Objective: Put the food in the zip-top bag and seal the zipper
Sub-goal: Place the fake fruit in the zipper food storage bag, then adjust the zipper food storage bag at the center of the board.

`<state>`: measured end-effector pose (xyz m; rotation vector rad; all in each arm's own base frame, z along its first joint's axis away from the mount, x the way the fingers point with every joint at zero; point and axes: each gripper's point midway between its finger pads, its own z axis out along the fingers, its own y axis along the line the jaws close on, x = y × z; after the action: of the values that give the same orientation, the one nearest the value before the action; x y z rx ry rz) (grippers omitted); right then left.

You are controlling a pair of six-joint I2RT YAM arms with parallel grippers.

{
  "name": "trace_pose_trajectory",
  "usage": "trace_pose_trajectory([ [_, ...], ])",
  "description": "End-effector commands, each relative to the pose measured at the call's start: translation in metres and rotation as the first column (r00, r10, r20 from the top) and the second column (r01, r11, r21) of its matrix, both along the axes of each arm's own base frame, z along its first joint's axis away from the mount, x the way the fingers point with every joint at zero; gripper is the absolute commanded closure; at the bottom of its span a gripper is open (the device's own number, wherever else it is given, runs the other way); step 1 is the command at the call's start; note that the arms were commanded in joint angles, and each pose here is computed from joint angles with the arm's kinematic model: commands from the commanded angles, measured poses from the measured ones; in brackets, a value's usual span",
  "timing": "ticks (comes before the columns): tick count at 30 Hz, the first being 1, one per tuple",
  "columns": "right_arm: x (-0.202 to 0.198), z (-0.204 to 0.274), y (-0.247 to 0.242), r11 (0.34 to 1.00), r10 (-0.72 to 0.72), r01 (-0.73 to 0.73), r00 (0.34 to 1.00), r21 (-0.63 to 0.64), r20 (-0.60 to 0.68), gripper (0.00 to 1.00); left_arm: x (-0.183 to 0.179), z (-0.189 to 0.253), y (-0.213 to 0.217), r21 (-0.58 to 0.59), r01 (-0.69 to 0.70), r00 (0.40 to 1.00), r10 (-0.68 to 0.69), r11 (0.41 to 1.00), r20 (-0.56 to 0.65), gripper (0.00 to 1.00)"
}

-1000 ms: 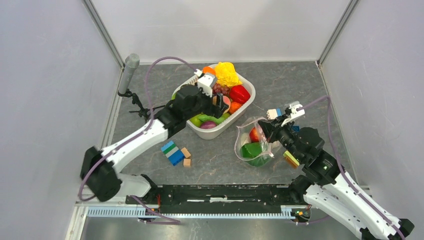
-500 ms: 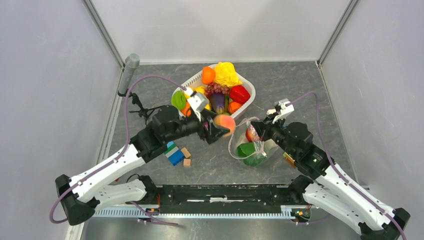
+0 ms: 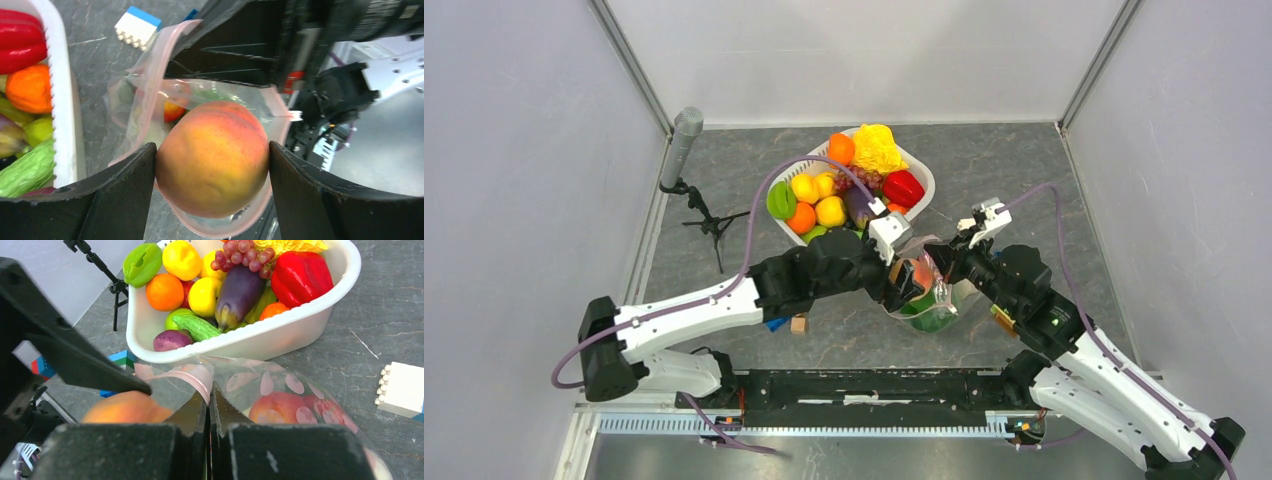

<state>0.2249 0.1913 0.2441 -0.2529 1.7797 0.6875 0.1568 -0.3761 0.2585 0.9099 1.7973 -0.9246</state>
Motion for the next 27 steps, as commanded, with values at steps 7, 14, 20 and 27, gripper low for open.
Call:
trace_pose_trajectory([
  [7, -0.005, 0.051, -0.006, 0.997, -0.01, 0.001, 0.994, 0.082, 0.107, 0.96, 0.034, 0.02, 0.0, 0.009, -0.151, 0.983, 0.15, 0.988, 0.102, 0.0],
  [14, 0.002, 0.058, -0.026, 0.993, -0.108, 0.101, 0.984, 0.053, 0.142, 0.96, 0.024, 0.058, 0.013, -0.109, -0.122, 0.981, 0.137, 0.987, 0.137, 0.0],
  [20, 0.003, 0.085, -0.081, 0.93, -0.36, 0.334, 0.913, 0.152, 0.194, 0.96, 0.035, 0.067, 0.046, -0.117, -0.229, 0.948, 0.249, 0.966, 0.197, 0.0],
  [27, -0.003, 0.104, -0.109, 0.892, -0.449, 0.423, 0.864, 0.158, 0.226, 0.92, 0.062, 0.04, 0.085, -0.044, -0.383, 0.907, 0.385, 0.923, 0.17, 0.0],
])
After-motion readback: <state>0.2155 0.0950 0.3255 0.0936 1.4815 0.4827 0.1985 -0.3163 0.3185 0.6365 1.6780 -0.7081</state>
